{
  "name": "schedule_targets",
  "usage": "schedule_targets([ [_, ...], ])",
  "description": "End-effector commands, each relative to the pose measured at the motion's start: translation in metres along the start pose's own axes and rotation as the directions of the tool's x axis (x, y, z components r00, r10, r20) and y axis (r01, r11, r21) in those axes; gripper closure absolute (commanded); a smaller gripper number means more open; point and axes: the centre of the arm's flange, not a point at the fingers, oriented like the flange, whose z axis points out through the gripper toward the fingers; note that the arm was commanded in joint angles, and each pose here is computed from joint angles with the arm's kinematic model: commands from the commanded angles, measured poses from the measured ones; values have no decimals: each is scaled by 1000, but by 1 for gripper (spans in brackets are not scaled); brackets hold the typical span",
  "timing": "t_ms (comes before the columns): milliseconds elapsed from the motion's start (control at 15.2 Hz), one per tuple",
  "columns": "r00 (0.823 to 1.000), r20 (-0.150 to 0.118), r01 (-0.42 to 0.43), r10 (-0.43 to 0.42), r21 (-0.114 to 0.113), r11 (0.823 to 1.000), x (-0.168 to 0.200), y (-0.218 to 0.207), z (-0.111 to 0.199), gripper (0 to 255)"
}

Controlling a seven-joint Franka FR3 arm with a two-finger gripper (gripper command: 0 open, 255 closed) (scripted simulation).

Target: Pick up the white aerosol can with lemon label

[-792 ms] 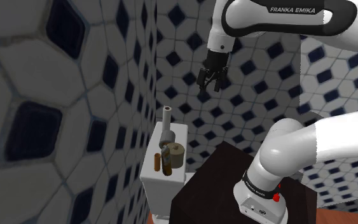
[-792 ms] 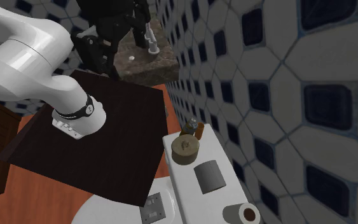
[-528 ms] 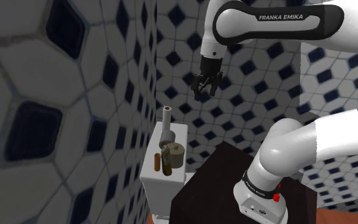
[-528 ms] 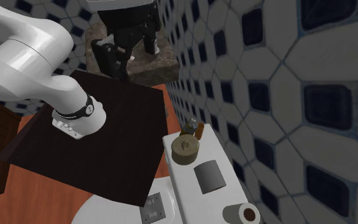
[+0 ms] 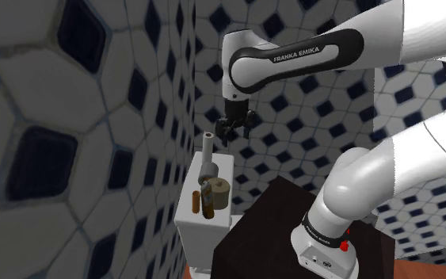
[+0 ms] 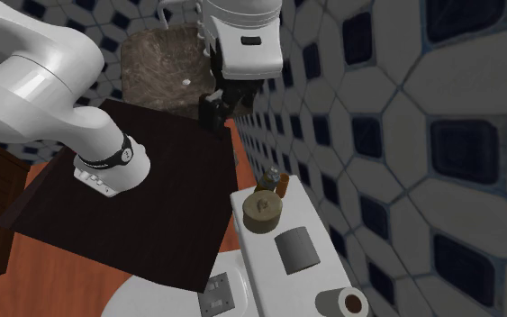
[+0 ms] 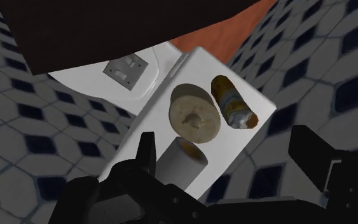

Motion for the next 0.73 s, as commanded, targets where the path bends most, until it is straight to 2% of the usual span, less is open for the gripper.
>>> schedule_targets([
  [0, 1000, 10, -27, 28, -24, 999, 12, -20, 24, 0],
  [330, 995, 36, -92, 95, -84, 992, 41, -55, 80, 0],
  [660, 985, 57, -153, 163, -146, 977, 72, -85, 139, 0],
])
